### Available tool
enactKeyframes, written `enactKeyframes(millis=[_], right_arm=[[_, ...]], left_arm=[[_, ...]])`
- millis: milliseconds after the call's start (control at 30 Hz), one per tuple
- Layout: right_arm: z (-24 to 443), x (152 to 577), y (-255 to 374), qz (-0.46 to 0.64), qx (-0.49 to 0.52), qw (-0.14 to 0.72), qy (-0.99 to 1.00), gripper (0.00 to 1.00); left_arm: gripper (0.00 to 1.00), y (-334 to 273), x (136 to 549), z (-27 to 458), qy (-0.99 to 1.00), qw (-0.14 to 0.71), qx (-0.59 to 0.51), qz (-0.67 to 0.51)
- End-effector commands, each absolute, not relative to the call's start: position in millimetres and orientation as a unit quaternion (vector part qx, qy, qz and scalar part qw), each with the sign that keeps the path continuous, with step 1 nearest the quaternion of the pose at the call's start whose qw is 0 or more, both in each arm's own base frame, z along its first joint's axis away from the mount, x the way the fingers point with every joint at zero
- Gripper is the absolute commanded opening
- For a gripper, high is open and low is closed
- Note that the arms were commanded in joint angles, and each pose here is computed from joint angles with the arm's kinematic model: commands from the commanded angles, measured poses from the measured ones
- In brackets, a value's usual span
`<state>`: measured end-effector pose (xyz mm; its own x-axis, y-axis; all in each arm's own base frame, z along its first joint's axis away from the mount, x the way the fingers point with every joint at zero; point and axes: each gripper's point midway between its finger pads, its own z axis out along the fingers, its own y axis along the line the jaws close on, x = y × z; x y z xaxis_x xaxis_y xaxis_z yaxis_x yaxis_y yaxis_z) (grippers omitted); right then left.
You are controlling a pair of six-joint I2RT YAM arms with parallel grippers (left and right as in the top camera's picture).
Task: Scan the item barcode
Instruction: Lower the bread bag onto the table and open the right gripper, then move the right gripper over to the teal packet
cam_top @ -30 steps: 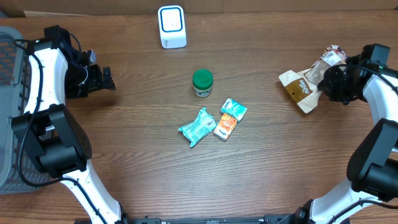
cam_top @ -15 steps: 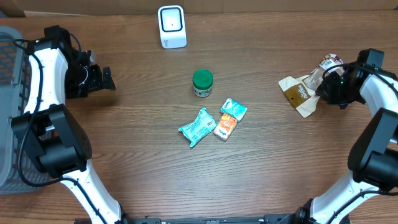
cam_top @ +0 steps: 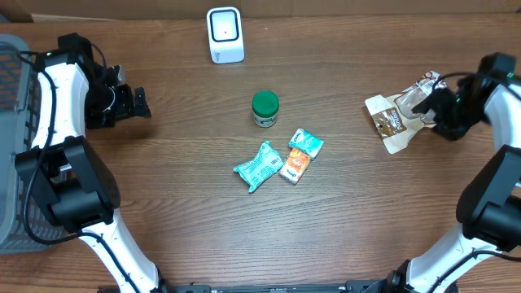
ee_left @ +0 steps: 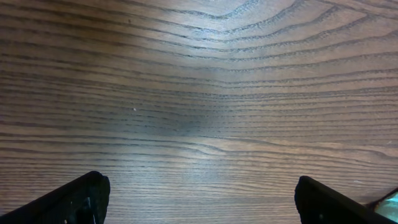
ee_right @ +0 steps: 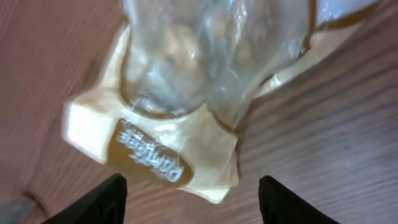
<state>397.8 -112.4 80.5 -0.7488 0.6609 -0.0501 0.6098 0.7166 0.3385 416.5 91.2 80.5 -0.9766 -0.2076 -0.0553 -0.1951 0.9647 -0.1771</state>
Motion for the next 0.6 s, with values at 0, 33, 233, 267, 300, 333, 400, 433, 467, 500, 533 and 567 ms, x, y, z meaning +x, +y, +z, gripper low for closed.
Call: enactKeyframes(millis=[0, 33, 233, 267, 300, 333, 400, 433, 467, 500, 533, 567], right_arm=[[137, 410, -113, 0.150, 0.331, 0.117, 0.924, 0.67], [146, 409, -109, 0.151, 0.328, 0.112, 0.926, 0.67], [175, 396, -63, 0.198, 0.280, 0.070, 0.937, 0.69], [174, 394, -53, 0.208, 0.267, 0.061, 0.939, 0.69], [171, 393, -43, 0.212, 0.254, 0.053, 0.942, 0.69], [169, 391, -35, 0.212, 0.242, 0.046, 0.946, 0.69], [162, 390, -16, 0.209, 0.220, 0.034, 0.952, 0.70], [158, 390, -6, 0.210, 0.207, 0.029, 0.955, 0.70], [154, 390, 3, 0.210, 0.197, 0.026, 0.957, 0.70], [151, 390, 12, 0.211, 0.185, 0.024, 0.959, 0.71], [146, 391, 23, 0.211, 0.171, 0.022, 0.962, 0.71], [143, 391, 33, 0.211, 0.159, 0.021, 0.964, 0.71]], left_arm=[[0.99, 91, 419, 88, 0.990, 0.047, -0.099, -0.084], [1.00, 91, 419, 88, 0.990, 0.047, -0.099, -0.084], [1.00, 91, 419, 88, 0.990, 0.047, -0.099, -0.084], [1.00, 91, 419, 88, 0.990, 0.047, -0.099, -0.084], [1.00, 91, 419, 88, 0.990, 0.047, -0.099, -0.084], [1.00, 91, 419, 88, 0.990, 0.047, -0.099, -0.084], [0.99, 91, 419, 88, 0.990, 0.047, -0.099, -0.084], [0.99, 91, 419, 88, 0.990, 0.047, -0.099, -0.084], [1.00, 91, 419, 88, 0.990, 0.047, -0.099, -0.084], [1.00, 91, 419, 88, 0.990, 0.047, -0.099, -0.084], [1.00, 91, 419, 88, 0.990, 0.047, -0.099, -0.084], [1.00, 91, 419, 88, 0.990, 0.047, -0.099, -0.084]])
